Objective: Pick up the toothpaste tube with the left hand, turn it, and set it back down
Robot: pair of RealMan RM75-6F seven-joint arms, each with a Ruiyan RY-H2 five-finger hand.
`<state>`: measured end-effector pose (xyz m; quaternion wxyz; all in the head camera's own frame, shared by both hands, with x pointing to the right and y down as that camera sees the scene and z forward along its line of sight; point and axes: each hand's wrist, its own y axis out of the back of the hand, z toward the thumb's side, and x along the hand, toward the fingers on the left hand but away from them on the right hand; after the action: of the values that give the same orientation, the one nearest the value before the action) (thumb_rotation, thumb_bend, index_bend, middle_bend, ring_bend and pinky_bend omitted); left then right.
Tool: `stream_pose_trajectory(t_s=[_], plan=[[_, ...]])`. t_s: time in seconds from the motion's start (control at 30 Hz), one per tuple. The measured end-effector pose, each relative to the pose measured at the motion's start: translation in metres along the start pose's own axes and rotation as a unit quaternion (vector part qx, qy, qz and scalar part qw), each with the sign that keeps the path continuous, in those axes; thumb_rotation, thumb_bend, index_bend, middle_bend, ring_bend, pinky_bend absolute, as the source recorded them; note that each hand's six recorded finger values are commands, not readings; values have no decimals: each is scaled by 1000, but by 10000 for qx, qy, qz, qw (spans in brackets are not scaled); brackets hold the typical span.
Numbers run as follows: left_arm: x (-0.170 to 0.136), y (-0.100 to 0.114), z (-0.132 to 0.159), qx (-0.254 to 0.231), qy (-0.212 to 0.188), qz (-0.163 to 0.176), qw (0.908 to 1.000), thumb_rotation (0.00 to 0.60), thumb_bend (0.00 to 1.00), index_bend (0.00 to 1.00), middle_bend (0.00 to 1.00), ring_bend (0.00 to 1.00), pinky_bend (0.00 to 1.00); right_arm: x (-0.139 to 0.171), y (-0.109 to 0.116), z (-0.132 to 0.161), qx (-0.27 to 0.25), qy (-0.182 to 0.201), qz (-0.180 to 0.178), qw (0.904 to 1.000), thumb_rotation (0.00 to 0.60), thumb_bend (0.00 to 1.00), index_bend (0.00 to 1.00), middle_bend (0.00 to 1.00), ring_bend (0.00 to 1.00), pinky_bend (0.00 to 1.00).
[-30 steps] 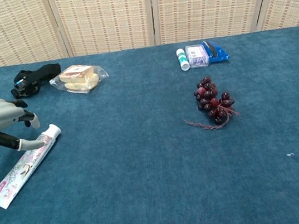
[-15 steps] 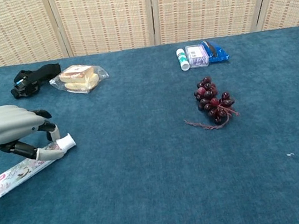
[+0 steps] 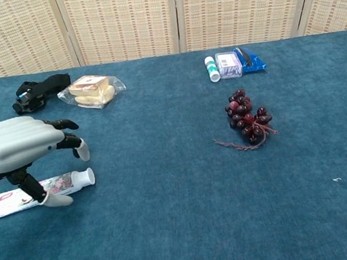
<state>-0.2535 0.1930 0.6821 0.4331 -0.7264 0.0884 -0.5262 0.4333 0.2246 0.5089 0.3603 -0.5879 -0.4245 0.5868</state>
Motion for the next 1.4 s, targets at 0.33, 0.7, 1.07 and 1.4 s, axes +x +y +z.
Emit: stream_pose_trajectory(t_s=[0.33, 0.7, 1.07, 1.4], plan=[[4, -15, -5, -214, 264, 84, 9994, 600, 142, 311, 348, 136, 162, 1, 0, 0, -13, 12, 7, 10000, 600, 349, 151, 190, 0, 0], [11, -26, -10, 102, 330, 70, 9994, 600, 141, 314, 351, 139, 162, 3, 1, -1, -21, -18, -13, 10000, 600, 349, 151, 190, 0, 0], [12, -24, -22, 683, 454, 143, 9965, 600, 141, 318, 351, 140, 162, 4, 0, -2, -27, -28, -9, 10000, 600, 348, 151, 190, 0, 0], [16, -22, -17, 794, 443, 43, 9958, 600, 141, 353, 373, 157, 162, 6, 1, -5, -43, -64, -22, 10000, 600, 349, 151, 190, 0, 0]])
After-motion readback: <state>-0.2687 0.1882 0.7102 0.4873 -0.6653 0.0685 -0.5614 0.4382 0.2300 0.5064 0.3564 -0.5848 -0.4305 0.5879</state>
